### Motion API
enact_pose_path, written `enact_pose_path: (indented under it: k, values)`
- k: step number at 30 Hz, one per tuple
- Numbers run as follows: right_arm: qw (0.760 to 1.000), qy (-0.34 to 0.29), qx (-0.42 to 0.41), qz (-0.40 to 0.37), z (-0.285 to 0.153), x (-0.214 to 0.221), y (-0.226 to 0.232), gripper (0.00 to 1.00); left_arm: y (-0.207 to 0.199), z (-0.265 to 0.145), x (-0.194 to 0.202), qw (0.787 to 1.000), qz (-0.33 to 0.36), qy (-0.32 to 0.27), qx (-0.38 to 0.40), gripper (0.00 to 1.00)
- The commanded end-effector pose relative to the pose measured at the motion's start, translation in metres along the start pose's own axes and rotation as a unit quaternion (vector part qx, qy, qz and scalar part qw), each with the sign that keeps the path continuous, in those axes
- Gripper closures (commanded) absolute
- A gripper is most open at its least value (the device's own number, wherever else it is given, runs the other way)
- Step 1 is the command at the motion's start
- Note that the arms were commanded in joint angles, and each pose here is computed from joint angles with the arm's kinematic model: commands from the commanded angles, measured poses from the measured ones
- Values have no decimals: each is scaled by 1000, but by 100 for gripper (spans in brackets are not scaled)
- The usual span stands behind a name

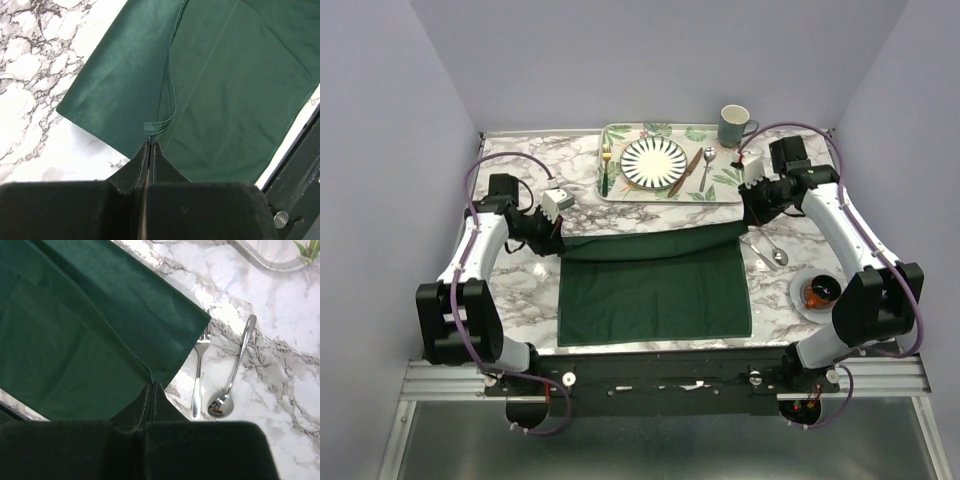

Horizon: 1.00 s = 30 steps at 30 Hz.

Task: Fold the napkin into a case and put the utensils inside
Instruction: Fold and flatten the napkin at the center of the board.

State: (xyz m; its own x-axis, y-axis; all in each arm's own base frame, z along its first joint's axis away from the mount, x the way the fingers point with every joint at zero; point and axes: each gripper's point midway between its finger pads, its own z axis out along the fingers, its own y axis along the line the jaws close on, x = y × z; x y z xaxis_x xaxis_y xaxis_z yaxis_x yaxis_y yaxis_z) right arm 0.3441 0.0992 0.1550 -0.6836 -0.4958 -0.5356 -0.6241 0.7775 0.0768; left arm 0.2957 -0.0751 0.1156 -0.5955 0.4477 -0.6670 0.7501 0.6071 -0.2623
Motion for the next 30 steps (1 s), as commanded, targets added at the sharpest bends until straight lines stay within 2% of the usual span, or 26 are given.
enact_pose_path:
  k: [1,16,30]
  values:
    - [1000,-14,-8,-14,-25,9,15,99,-17,-20,0,999,38,-10,-19,100]
    - [999,-42,8,-20,-61,18,31,99,-28,-53,-20,994,58,-43,-82,100]
    - [999,-41,-14,-18,-73,42,54,99,-45,-63,-6,991,77,-42,-98,100]
